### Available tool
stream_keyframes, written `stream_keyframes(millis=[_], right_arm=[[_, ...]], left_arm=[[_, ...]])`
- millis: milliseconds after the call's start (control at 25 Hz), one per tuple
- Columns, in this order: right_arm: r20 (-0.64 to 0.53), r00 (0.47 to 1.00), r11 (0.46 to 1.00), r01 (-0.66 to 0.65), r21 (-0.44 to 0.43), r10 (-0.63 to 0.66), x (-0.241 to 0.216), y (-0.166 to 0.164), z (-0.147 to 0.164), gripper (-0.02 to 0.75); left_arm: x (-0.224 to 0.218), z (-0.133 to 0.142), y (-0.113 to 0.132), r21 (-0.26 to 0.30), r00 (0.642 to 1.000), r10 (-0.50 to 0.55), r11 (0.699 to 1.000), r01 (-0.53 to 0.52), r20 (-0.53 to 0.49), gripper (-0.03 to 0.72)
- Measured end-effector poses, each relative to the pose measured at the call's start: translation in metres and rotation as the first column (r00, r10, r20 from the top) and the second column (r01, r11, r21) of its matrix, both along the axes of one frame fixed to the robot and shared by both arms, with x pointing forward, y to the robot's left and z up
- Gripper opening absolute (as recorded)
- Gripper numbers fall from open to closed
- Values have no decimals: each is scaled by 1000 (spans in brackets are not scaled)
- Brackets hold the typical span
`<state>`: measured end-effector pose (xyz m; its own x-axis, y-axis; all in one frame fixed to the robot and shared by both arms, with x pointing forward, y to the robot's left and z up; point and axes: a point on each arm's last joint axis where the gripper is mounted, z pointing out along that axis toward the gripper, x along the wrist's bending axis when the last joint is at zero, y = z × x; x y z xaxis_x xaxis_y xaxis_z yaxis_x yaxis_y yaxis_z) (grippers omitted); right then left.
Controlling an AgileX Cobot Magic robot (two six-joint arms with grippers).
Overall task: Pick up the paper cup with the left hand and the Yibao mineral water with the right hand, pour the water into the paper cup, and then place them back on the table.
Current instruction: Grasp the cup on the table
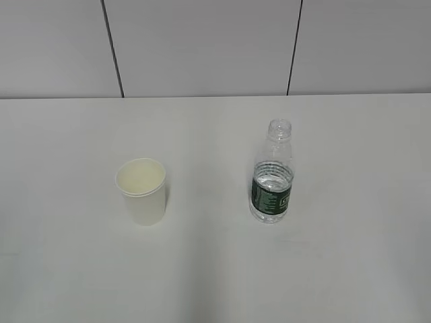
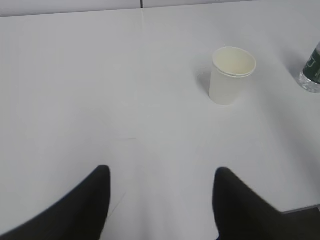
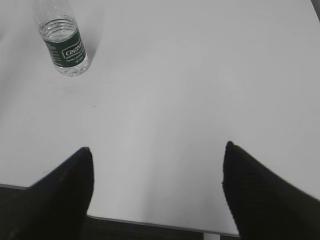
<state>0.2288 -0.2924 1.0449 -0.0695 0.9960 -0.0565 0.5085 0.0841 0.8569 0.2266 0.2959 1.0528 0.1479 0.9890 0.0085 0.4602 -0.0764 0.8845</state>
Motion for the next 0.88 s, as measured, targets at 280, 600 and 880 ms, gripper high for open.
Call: stream_keyframes(millis=[280,600,880], right_arm=[[0,1000,1000,0,0,0,0,0,0,592],[0,1000,1000,0,0,0,0,0,0,592],[0,1000,1000,0,0,0,0,0,0,592]], left_arm=[[0,0,0,0,1000,0,1000,0,0,439],[0,0,0,0,1000,0,1000,0,0,427],[0,0,0,0,1000,0,1000,0,0,421]])
